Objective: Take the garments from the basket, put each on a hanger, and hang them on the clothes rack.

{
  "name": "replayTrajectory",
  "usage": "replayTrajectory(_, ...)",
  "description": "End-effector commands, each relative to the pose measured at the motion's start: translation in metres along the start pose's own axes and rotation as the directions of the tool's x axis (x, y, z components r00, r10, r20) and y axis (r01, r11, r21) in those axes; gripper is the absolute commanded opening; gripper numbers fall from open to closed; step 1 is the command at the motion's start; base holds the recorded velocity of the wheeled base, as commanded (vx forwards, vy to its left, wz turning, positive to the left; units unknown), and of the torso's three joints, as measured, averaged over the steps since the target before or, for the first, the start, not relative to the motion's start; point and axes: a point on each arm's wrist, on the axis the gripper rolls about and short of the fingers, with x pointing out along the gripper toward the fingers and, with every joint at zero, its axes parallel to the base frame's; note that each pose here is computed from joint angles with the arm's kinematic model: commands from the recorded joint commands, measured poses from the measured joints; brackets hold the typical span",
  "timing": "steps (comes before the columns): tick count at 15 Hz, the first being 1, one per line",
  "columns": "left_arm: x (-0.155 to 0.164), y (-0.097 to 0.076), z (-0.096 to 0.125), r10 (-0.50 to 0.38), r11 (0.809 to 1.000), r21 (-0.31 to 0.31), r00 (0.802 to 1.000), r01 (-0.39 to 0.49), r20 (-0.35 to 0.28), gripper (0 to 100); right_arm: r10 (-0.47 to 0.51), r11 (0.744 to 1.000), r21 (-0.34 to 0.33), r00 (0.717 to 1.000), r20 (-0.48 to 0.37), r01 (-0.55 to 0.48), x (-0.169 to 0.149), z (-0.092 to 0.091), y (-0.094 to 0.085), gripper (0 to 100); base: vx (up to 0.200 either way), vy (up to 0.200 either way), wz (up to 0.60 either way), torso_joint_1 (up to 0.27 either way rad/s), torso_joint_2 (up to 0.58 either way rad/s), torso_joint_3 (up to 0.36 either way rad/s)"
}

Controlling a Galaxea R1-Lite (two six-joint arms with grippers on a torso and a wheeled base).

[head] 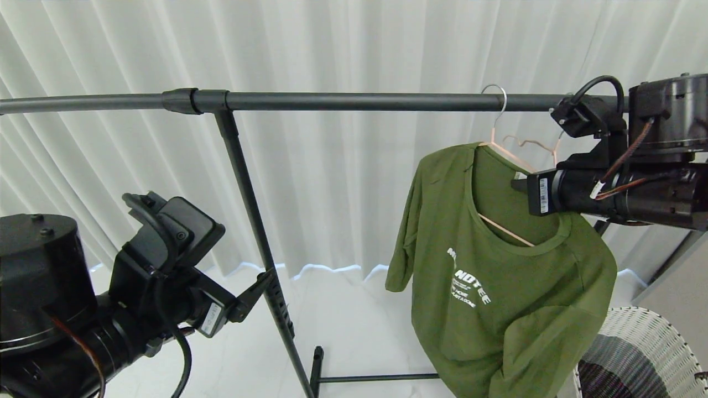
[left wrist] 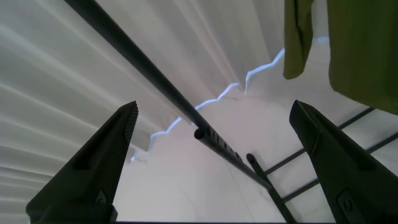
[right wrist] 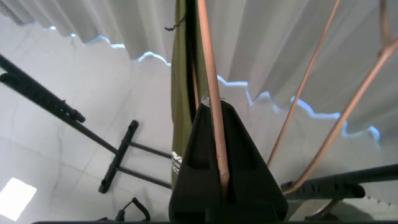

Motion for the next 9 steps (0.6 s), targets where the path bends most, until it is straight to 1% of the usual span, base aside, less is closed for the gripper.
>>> replayTrajectory(1, 0.0, -0.002, 0.001, -0.01, 1.0, 0.003, 1.0, 0.01, 0.005, 100, -0.008, 1.0, 0.002, 1.0, -0.01, 0.008, 0.009, -0.004, 0.001, 0, 0.0, 0.0, 0.0, 0.0, 0.0, 0.0)
replayTrajectory(3, 0.0, -0.002, 0.001, -0.01, 1.0, 0.005, 1.0, 0.01, 0.005, 100, -0.007, 1.0, 0.004, 1.0, 0.016, 0.007, 0.012, -0.002, 0.001, 0, 0.0, 0.0, 0.0, 0.0, 0.0, 0.0)
replayTrajectory(5, 0.0, -0.002, 0.002, -0.009, 1.0, 0.002, 1.0, 0.009, 0.008, 100, -0.007, 1.0, 0.006, 1.0, 0.019, 0.007, 0.01, -0.001, 0.001, 0, 0.0, 0.0, 0.0, 0.0, 0.0, 0.0)
replayTrajectory(6, 0.0, -0.001, 0.002, -0.007, 1.0, 0.001, 1.0, 0.007, 0.008, 100, -0.005, 1.0, 0.007, 1.0, 0.021, 0.005, 0.009, -0.001, 0.001, 100, 0.0, 0.0, 0.0, 0.0, 0.0, 0.0)
replayTrajectory(8, 0.0, 0.0, 0.002, 0.005, 1.0, -0.002, 1.0, -0.005, 0.015, 100, -0.003, 1.0, 0.013, 0.999, 0.045, 0.002, 0.0, 0.003, 0.001, 100, 0.0, 0.0, 0.0, 0.0, 0.0, 0.0)
replayTrajectory(9, 0.0, 0.001, 0.002, 0.02, 1.0, -0.004, 1.0, -0.02, 0.014, 100, 0.007, 1.0, 0.015, 0.998, 0.065, -0.008, -0.01, 0.006, 0.003, 100, 0.0, 0.0, 0.0, 0.0, 0.0, 0.0)
